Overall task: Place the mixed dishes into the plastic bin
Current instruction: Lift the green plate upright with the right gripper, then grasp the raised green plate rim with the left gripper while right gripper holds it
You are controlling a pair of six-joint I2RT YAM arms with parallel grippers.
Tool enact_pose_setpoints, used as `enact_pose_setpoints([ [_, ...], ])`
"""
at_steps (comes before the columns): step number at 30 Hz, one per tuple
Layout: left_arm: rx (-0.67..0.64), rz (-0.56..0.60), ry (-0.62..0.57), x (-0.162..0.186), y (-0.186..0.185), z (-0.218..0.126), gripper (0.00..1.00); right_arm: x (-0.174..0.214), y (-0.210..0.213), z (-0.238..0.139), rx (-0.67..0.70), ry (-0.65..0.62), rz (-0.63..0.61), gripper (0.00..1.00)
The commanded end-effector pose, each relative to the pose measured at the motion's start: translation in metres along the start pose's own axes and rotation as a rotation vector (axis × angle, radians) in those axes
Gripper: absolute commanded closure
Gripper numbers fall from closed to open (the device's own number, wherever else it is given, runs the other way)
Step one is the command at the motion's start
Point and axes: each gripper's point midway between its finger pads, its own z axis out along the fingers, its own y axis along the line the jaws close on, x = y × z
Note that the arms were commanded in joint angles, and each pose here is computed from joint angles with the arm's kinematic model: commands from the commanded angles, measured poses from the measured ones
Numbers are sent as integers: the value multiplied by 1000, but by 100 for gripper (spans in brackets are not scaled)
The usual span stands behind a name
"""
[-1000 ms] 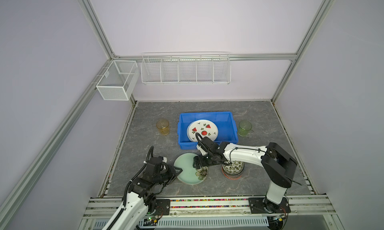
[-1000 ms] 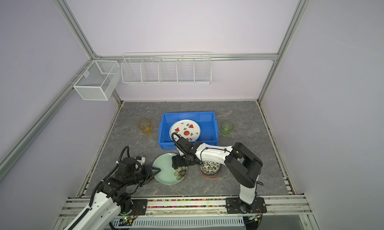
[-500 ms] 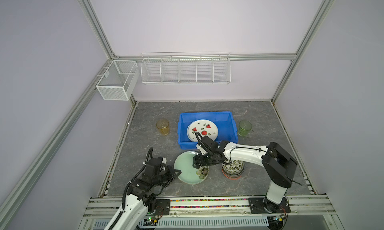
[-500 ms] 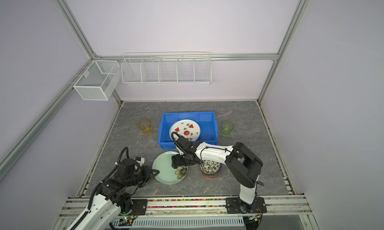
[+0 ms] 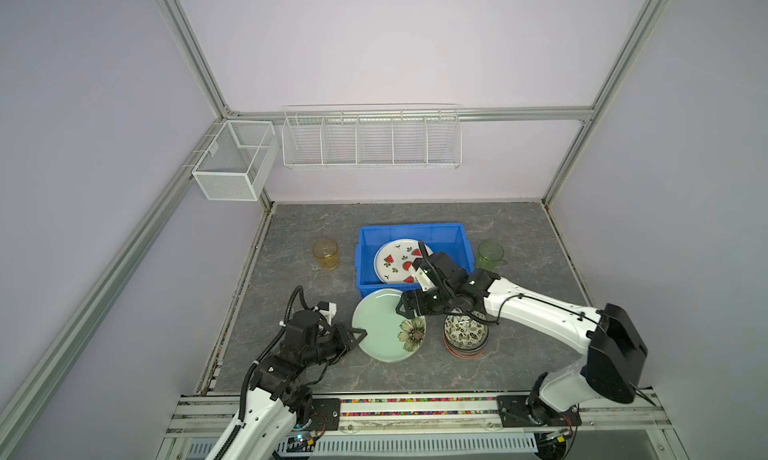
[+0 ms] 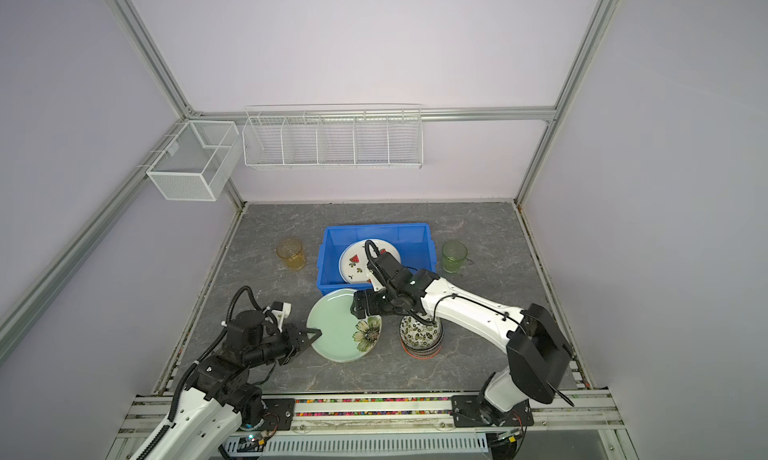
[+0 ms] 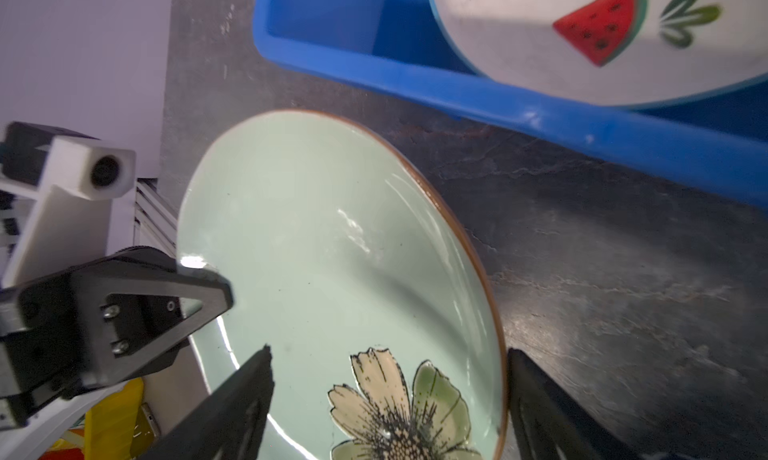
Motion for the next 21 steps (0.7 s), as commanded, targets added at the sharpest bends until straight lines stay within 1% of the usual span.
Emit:
enact_pose_setpoints([
  [1,175,132,3,-7,-56,-9,100,-4,-1,-28,-33,-50,-12,12],
  [5,239,197,-3,-16,-83,-9,100,-10,-8,-60,-91,-116,27,9],
  [9,326,269,-3,-28,-120,-9,100,-7,-28,-89,-56,-158,67,9],
  [13,388,345,18,-34,-149,-11,100,-1,-40,-112,-64,-186,99,8],
  [18,430,403,61,-37,-170,-7,100,1,-46,-132,-116,-230,148,7],
  [21,432,412,79,-39,-173,-4,100,-1,-42,-140,-168,-255,161,5],
])
